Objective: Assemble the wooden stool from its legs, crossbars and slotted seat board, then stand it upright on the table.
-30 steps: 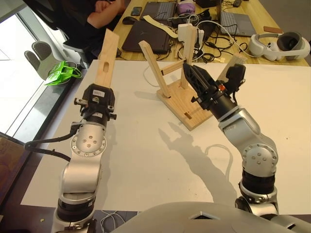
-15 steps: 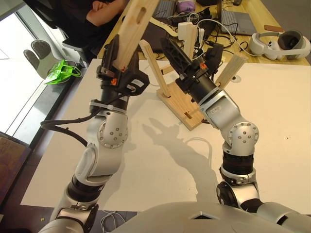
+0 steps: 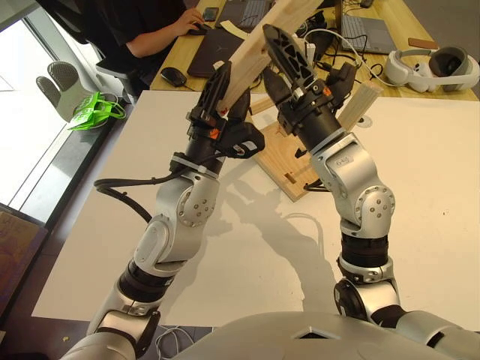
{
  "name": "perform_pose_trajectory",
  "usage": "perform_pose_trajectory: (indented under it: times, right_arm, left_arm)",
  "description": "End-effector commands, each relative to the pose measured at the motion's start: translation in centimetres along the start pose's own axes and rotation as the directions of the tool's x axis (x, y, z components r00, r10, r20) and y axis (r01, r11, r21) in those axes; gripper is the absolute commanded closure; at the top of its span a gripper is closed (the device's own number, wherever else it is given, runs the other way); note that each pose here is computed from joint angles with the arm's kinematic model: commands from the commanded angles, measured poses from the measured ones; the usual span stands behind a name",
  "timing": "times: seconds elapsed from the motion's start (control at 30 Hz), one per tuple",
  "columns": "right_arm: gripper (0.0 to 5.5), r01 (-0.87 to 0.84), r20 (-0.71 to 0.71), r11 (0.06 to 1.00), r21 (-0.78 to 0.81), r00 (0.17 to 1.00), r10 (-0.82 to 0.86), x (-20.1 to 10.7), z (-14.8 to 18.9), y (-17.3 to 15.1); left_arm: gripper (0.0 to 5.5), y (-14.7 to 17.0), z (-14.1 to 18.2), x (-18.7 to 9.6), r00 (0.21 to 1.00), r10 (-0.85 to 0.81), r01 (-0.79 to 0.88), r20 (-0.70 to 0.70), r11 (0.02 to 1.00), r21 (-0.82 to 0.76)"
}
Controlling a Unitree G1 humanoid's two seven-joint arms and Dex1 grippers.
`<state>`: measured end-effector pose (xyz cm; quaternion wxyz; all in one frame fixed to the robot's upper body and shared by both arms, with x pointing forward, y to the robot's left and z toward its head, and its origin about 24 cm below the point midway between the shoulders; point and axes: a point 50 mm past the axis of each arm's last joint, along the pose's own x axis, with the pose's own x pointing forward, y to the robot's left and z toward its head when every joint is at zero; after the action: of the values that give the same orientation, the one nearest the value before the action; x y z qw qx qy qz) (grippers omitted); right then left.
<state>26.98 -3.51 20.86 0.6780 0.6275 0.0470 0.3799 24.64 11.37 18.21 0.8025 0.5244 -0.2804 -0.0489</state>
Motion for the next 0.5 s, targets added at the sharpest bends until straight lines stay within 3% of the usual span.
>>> perform_pose_trajectory:
  times: [0.03,0.23,0.5]
  right_arm:
    - [1.33,-0.153,-0.023,0.984,0.091,0.987,0.156,3.5,-2.0,4.1]
    - [1.33,-0.119,-0.007,0.992,0.038,0.993,0.119,4.5,-1.9,3.8]
    - [2.55,-0.106,0.001,0.994,-0.005,0.994,0.106,4.7,-2.2,4.0]
  left_arm:
    - [3.46,-0.1,0.3,0.1,1.0,-0.01,0.009,0.026,0.999,0.039]
    - [3.46,-0.2,0.4,0.1,0.999,-0.018,0.014,0.047,0.997,0.078]
    - [3.46,-0.4,0.3,0.0,0.999,-0.03,0.025,0.041,0.994,0.104]
